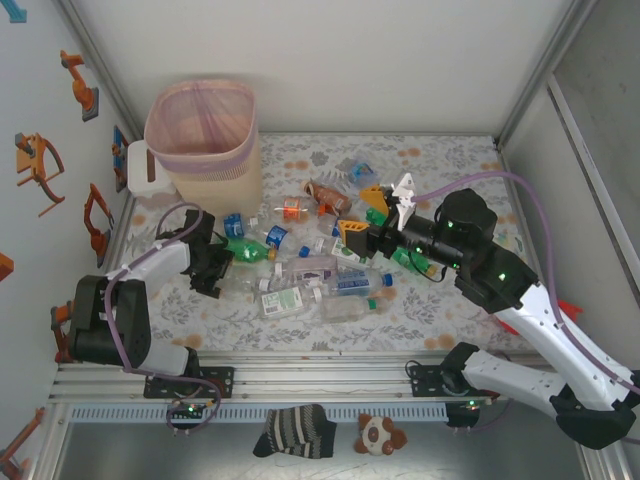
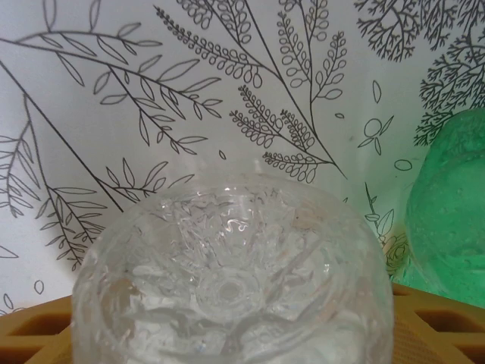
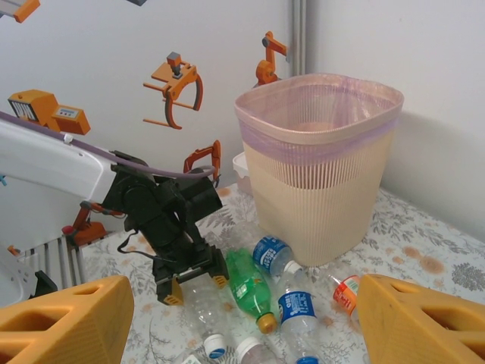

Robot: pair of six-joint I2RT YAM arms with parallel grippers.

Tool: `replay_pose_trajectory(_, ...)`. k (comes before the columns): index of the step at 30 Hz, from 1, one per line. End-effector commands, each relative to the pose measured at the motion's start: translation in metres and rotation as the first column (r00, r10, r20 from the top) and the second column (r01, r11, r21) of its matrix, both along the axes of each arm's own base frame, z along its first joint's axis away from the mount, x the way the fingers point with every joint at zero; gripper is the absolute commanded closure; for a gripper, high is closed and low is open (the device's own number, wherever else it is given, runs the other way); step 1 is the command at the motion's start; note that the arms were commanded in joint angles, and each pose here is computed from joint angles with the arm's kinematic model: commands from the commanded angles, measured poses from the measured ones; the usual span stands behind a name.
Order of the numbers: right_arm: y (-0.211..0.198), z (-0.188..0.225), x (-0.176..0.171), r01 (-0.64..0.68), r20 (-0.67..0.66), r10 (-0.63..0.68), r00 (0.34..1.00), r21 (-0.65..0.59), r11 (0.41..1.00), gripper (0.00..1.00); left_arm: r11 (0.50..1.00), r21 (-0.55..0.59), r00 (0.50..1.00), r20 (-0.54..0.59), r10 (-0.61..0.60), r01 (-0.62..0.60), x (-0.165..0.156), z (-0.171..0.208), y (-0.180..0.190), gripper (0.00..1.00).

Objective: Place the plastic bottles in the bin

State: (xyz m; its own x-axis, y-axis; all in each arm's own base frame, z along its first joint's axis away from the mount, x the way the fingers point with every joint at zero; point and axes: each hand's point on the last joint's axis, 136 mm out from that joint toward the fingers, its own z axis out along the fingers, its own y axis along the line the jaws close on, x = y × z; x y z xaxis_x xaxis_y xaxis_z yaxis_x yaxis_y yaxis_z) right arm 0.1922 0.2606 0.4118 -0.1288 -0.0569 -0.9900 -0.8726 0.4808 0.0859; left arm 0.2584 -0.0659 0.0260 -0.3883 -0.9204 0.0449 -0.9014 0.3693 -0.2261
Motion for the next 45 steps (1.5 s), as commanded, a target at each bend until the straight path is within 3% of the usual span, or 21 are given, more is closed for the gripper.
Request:
replay_pose_trajectory(1,-0.001,0.006,-0.002,0.0,0.01,0.0,1.0,0.026,1.0,0.24,0.999,0.028,0.999,0.01,0.034,-0.035,-0.001,0.006,0.007,0.29)
replay_pose_trajectory(6,0.0,0.007,-0.001,0.001,0.01,-0.001,1.0,0.026,1.0,0.24,0.998,0.041,0.999,0.026,0.041,-0.042,-0.001,0.012,0.01,0.35)
replay_pose_trajectory(15,0.001,0.007,0.0,-0.001,0.012,0.001,1.0,0.023,1.0,0.24,0.997,0.049,0.996,0.067,0.063,-0.067,-0.002,0.032,0.017,0.38)
replay_pose_trajectory(22,0.001,0.008,-0.001,-0.001,0.013,0.001,1.0,0.02,1.0,0.24,0.991,0.118,0.98,0.197,0.037,-0.061,0.006,0.076,0.032,0.46)
replay_pose_trajectory(28,0.001,0.01,0.0,0.001,0.018,-0.002,1.0,0.021,1.0,0.24,0.984,0.18,0.941,0.336,-0.043,-0.019,0.017,0.125,0.044,0.59)
replay_pose_trajectory(31,0.002,0.011,0.0,-0.003,0.021,0.002,1.0,0.019,1.0,0.24,0.973,0.231,0.902,0.42,-0.099,-0.001,0.023,0.153,0.053,0.63)
replay_pose_trajectory(34,0.003,0.011,0.0,-0.007,0.021,0.006,1.0,0.021,1.0,0.24,0.958,0.284,0.832,0.523,-0.184,0.033,0.033,0.183,0.057,0.64)
replay_pose_trajectory(38,0.004,0.012,-0.001,-0.014,0.022,0.013,1.0,0.021,1.0,0.24,0.934,0.351,0.714,0.639,-0.287,0.061,0.043,0.226,0.059,0.64)
replay_pose_trajectory(43,0.004,0.013,-0.001,-0.015,0.025,0.015,1.0,0.025,1.0,0.24,0.893,0.447,0.612,0.692,-0.383,0.053,0.048,0.269,0.064,0.68)
replay_pose_trajectory(45,0.004,0.014,-0.001,-0.018,0.024,0.017,1.0,0.027,0.999,0.24,0.867,0.492,0.528,0.718,-0.454,0.077,0.053,0.292,0.057,0.69)
